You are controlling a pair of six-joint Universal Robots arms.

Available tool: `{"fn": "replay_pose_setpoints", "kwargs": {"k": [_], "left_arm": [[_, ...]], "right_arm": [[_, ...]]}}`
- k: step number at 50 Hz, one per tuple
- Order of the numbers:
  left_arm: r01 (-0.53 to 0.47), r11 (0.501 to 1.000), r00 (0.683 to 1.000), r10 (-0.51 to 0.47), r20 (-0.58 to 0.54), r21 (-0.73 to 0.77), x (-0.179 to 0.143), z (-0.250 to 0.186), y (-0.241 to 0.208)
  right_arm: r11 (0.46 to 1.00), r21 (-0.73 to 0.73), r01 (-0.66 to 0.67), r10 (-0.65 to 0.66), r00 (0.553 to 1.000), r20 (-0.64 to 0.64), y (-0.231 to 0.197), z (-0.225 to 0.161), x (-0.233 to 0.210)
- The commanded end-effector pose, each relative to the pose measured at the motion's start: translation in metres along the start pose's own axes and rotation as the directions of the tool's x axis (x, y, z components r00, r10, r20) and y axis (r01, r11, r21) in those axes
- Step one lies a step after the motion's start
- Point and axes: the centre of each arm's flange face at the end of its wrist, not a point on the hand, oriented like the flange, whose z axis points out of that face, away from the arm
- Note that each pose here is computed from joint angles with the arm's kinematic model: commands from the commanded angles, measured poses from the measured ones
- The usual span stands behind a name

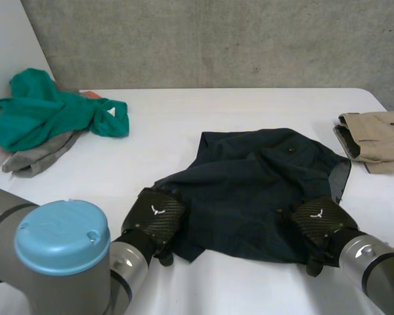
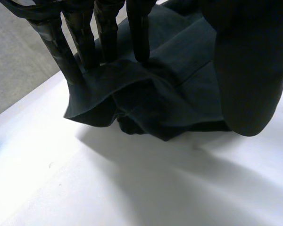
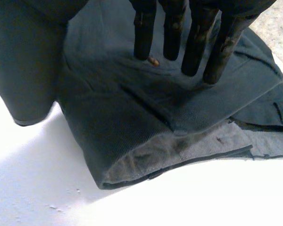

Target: Fold the laundry.

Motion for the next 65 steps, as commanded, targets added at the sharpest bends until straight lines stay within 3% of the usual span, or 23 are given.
{"fn": "replay_pose_setpoints", "kwargs": {"k": [1, 9, 19, 25, 29, 33, 38, 39, 46, 52, 56, 61, 65], "left_arm": [[0.005, 0.998, 0.993, -0.012, 0.114, 0.061, -0.006, 0.025, 0.000], [0.004, 0.999, 0.991, -0.010, 0.133, 0.049, -0.005, 0.045, 0.010], [0.014, 0.998, 0.992, -0.021, 0.127, 0.060, -0.012, 0.064, 0.009], [0.023, 0.977, 0.987, -0.056, 0.153, 0.210, -0.028, 0.053, -0.040], [0.024, 0.942, 0.970, -0.103, 0.222, 0.334, -0.058, 0.035, -0.082], [0.011, 0.871, 0.948, -0.164, 0.271, 0.491, -0.085, 0.005, -0.133], [-0.019, 0.754, 0.929, -0.230, 0.290, 0.656, -0.105, -0.040, -0.190], [-0.032, 0.708, 0.924, -0.248, 0.291, 0.705, -0.110, -0.057, -0.207], [-0.095, 0.509, 0.907, -0.309, 0.285, 0.855, -0.129, -0.123, -0.266], [-0.127, 0.443, 0.898, -0.330, 0.293, 0.887, -0.139, -0.137, -0.287], [-0.151, 0.473, 0.893, -0.311, 0.325, 0.868, -0.151, -0.114, -0.285], [-0.154, 0.607, 0.896, -0.247, 0.369, 0.780, -0.171, -0.039, -0.254], [-0.121, 0.712, 0.908, -0.202, 0.368, 0.691, -0.178, 0.027, -0.216]], "right_arm": [[1.000, -0.023, 0.004, -0.005, 1.000, -0.021, 0.015, 0.020, -0.004], [1.000, 0.028, 0.013, -0.011, 0.997, -0.073, 0.010, 0.026, 0.005], [0.985, 0.164, 0.047, -0.021, 0.988, -0.155, -0.029, 0.012, 0.023], [0.973, 0.217, 0.073, -0.028, 0.979, -0.203, -0.048, 0.010, 0.037], [0.943, 0.312, 0.115, -0.025, 0.960, -0.278, -0.080, -0.008, 0.056], [0.892, 0.419, 0.166, -0.007, 0.935, -0.354, -0.123, -0.037, 0.077], [0.791, 0.562, 0.241, 0.051, 0.890, -0.454, -0.187, -0.093, 0.109], [0.775, 0.582, 0.248, 0.065, 0.884, -0.464, -0.196, -0.101, 0.113], [0.661, 0.678, 0.321, 0.139, 0.836, -0.531, -0.249, -0.160, 0.138], [0.652, 0.688, 0.318, 0.149, 0.837, -0.527, -0.261, -0.160, 0.146], [0.687, 0.670, 0.282, 0.137, 0.855, -0.501, -0.259, -0.132, 0.149], [0.758, 0.626, 0.181, 0.105, 0.914, -0.392, -0.244, -0.072, 0.130], [0.825, 0.554, 0.110, 0.107, 0.933, -0.345, -0.223, -0.022, 0.121]]}}
